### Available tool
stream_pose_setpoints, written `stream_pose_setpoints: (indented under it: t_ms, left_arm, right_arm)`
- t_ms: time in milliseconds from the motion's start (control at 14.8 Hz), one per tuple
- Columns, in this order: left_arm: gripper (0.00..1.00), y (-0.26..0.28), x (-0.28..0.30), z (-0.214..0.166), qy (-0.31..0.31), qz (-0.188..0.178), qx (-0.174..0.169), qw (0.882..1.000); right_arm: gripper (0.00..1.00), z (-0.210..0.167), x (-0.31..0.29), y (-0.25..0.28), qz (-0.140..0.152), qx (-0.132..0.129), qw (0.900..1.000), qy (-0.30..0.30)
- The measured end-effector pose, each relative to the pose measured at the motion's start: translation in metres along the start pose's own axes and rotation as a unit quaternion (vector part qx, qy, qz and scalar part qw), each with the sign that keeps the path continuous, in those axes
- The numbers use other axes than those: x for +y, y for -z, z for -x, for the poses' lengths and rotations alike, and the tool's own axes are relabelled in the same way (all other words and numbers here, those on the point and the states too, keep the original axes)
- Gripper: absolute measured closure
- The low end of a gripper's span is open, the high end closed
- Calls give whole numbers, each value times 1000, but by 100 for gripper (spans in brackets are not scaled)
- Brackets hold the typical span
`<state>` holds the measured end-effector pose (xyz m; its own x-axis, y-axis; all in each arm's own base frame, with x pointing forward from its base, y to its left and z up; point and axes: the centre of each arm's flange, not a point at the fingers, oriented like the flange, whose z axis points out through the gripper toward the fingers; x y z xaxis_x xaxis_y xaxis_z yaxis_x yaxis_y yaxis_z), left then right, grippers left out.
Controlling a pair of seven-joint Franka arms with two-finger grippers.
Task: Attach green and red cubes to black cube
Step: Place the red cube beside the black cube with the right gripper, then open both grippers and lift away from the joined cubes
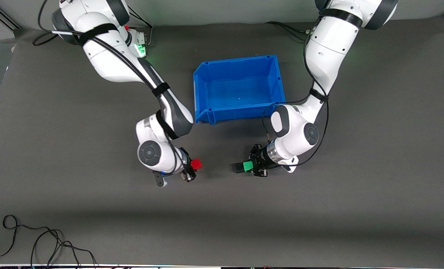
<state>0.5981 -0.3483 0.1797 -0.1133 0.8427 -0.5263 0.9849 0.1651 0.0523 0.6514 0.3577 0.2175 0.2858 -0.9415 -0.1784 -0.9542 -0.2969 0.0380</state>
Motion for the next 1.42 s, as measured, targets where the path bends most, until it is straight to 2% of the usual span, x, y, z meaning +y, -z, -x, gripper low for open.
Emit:
stream_pose_setpoints:
  t_ms: [270, 472, 607, 674, 944, 1011, 1146, 1213, 1416]
  left_arm:
    - [63, -12, -13, 16, -3, 7, 1, 1000]
    - [63, -23, -22, 24, -7, 10, 2, 1000]
    - [61, -27, -24, 26, -7, 11, 2, 1000]
    - [56, -28, -24, 26, -7, 11, 2, 1000]
    - [17, -26, -20, 27, -9, 15, 1, 1000]
    - [3, -25, -18, 25, -10, 17, 3, 1000]
    - [0, -17, -5, 14, -18, 27, 11, 999]
    - [0, -10, 7, 5, -26, 28, 15, 999]
    - [0, 29, 48, -28, -61, 9, 18, 998]
  right_arm:
    - [61, 35, -13, -31, -7, -4, 1000, -21]
    - [61, 40, -21, -50, -25, -10, 999, -42]
    - [61, 51, -19, -58, -26, -18, 998, -48]
    - [61, 58, -18, -62, -25, -20, 998, -48]
    - [61, 67, -16, -64, -27, -21, 998, -50]
    - [61, 67, -16, -64, -27, -21, 998, -50]
    - [61, 66, -16, -64, -27, -21, 998, -50]
    - [57, 66, -15, -65, -26, -21, 998, -50]
    - [33, 66, -15, -66, -26, -21, 998, -51]
